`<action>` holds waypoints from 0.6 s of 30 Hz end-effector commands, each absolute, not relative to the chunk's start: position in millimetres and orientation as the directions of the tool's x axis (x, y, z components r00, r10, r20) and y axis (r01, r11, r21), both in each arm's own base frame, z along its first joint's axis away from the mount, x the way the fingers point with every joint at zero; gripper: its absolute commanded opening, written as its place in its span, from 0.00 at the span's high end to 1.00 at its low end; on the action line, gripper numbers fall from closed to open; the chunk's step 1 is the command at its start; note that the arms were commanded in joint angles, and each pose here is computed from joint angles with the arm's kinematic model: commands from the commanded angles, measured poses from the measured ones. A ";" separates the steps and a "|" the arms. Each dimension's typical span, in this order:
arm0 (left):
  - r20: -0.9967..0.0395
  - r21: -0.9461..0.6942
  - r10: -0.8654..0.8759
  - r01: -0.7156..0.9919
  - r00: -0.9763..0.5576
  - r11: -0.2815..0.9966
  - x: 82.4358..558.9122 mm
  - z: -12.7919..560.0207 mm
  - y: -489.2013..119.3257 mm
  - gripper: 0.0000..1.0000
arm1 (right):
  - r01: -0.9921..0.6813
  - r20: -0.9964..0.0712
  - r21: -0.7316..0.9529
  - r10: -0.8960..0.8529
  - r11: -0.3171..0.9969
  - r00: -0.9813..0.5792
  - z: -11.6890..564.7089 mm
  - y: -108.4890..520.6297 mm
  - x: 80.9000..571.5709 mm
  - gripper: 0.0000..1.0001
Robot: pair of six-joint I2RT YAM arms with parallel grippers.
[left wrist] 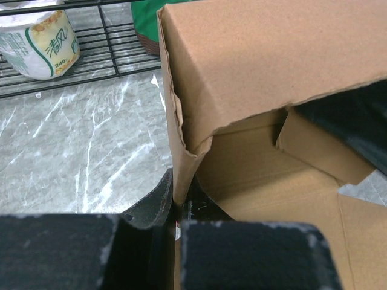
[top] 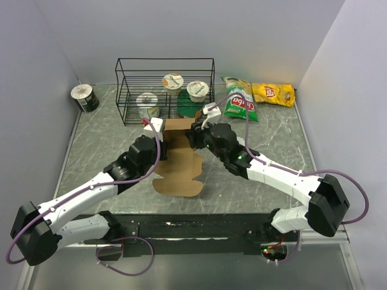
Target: Fold the paper box
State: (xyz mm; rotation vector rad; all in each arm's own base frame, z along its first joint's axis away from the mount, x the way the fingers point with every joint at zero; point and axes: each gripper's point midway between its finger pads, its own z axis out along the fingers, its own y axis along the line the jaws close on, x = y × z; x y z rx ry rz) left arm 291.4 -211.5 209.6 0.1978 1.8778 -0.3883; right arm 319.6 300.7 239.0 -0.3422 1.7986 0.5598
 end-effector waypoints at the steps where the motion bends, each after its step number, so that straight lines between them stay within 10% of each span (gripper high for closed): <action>1: -0.948 -0.211 -0.113 0.325 -0.297 0.922 292.4 233.7 -214.3 0.99 | -0.294 -0.966 0.193 0.130 0.936 -0.221 265.1 264.9 349.9 0.52; 18: -0.951 -0.186 -0.098 0.290 -0.293 0.939 294.7 233.5 -206.4 0.99 | -0.070 -0.985 0.002 -0.010 0.998 -0.172 246.1 236.1 373.7 0.87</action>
